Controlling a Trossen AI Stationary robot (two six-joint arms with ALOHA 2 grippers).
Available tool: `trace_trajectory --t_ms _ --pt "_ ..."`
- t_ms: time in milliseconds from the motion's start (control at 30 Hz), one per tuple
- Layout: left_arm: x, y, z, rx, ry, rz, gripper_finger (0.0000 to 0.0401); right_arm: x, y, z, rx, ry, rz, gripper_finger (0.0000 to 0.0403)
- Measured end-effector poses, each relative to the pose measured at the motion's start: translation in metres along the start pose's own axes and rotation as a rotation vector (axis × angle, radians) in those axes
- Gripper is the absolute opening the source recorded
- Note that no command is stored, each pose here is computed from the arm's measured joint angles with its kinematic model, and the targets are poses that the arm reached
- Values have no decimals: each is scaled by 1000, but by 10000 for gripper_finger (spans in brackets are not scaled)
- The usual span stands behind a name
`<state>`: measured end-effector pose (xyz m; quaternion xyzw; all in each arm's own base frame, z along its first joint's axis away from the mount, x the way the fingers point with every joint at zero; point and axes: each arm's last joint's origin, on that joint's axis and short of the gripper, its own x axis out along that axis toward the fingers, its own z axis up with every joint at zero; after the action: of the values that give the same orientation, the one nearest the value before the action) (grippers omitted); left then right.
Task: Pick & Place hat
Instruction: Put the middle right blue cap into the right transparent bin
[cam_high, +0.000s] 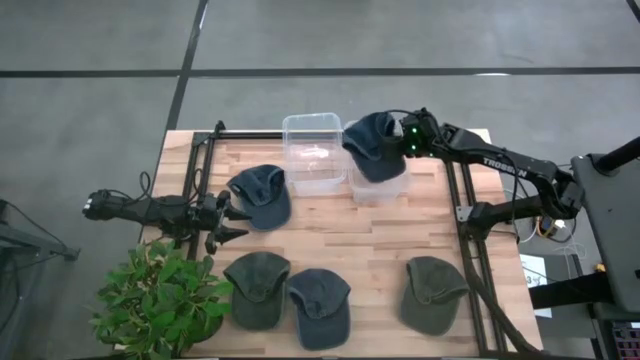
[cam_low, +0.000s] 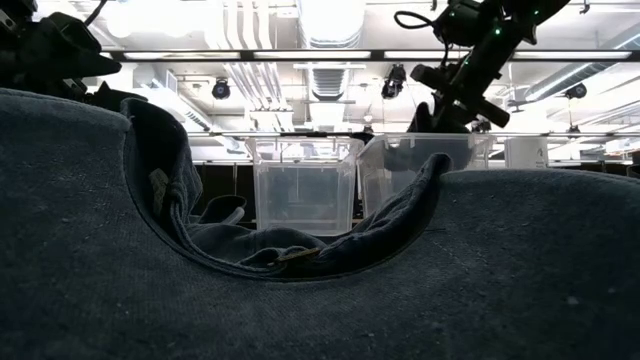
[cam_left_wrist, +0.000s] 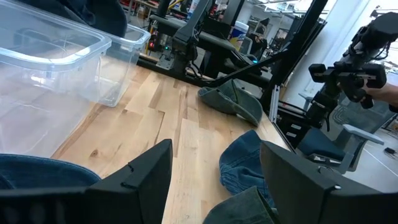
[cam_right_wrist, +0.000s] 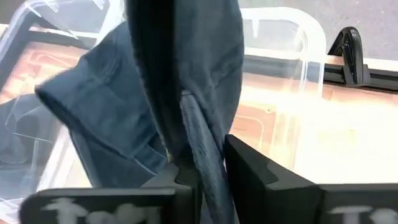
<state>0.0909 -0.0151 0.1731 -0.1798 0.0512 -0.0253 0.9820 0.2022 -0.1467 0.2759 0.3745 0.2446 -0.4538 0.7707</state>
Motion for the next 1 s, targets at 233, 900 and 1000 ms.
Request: trace_trajectory --t_ms 233,900,1000 --pt "0 0 0 0 0 0 236 1 -1 -2 9 17 7 92" --pt "0 0 0 0 0 0 236 -2 -1 -5 -9 90 18 120" --pt "0 0 0 0 0 0 236 -3 -1 -5 -11 95 22 132"
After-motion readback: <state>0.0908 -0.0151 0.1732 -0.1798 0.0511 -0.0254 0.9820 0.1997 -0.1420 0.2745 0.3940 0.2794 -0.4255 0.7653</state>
